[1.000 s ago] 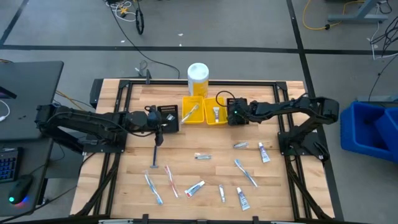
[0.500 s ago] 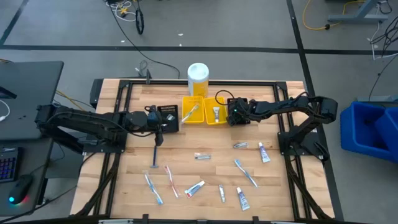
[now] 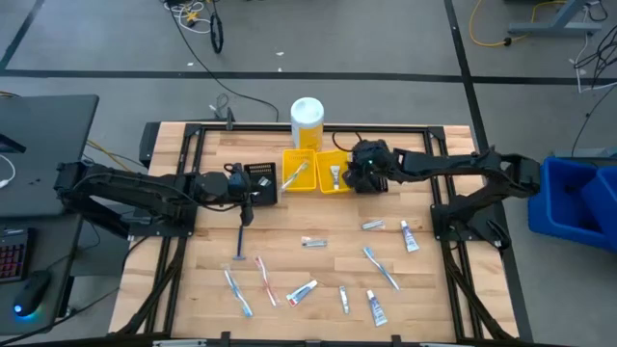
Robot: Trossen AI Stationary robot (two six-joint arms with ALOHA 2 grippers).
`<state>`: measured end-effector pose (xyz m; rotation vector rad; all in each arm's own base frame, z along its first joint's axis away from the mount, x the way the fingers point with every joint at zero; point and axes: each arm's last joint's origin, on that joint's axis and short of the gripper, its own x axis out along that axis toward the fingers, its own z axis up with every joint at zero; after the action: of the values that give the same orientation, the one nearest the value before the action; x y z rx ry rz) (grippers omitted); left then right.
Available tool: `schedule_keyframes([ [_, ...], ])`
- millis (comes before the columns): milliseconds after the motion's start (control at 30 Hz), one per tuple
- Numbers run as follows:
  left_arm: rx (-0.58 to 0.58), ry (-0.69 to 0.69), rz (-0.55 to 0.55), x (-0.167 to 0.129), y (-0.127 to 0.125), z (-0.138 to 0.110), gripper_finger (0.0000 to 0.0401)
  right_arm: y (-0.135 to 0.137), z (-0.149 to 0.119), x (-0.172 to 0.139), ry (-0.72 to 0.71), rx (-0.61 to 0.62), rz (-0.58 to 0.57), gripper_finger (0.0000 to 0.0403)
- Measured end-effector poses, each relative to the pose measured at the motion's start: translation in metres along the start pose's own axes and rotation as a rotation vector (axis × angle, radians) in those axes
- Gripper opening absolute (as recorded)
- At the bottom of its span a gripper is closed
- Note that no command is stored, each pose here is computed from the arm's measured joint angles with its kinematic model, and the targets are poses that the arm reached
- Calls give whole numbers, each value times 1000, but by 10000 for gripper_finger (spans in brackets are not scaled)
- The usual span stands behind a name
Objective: Pick & Place Travel size toiletries
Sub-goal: Put the silver nail cutter into the left black bin
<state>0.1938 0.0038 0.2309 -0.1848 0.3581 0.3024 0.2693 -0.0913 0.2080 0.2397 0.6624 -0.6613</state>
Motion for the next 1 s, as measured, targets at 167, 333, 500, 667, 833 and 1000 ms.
schedule_keyframes([
  [167, -10, -11, -3, 0, 0, 1, 112, 32, 7, -11, -98, -159, 341, 149],
  [333, -15, -7, -14, 0, -1, 1, 112, 59, 3, -23, -148, -328, 646, 147],
  [500, -33, -2, -35, 0, -1, 1, 112, 75, -1, -31, -238, -541, 642, 158],
  [667, -52, 14, -88, 0, -3, 0, 112, 78, -1, -32, -264, -527, 594, 187],
  [833, -52, 16, -98, 0, -3, 0, 112, 80, -9, -31, -233, -530, 602, 229],
  [1000, -55, 5, -57, 0, -2, 1, 112, 81, -35, -32, -6, -594, 606, 249],
])
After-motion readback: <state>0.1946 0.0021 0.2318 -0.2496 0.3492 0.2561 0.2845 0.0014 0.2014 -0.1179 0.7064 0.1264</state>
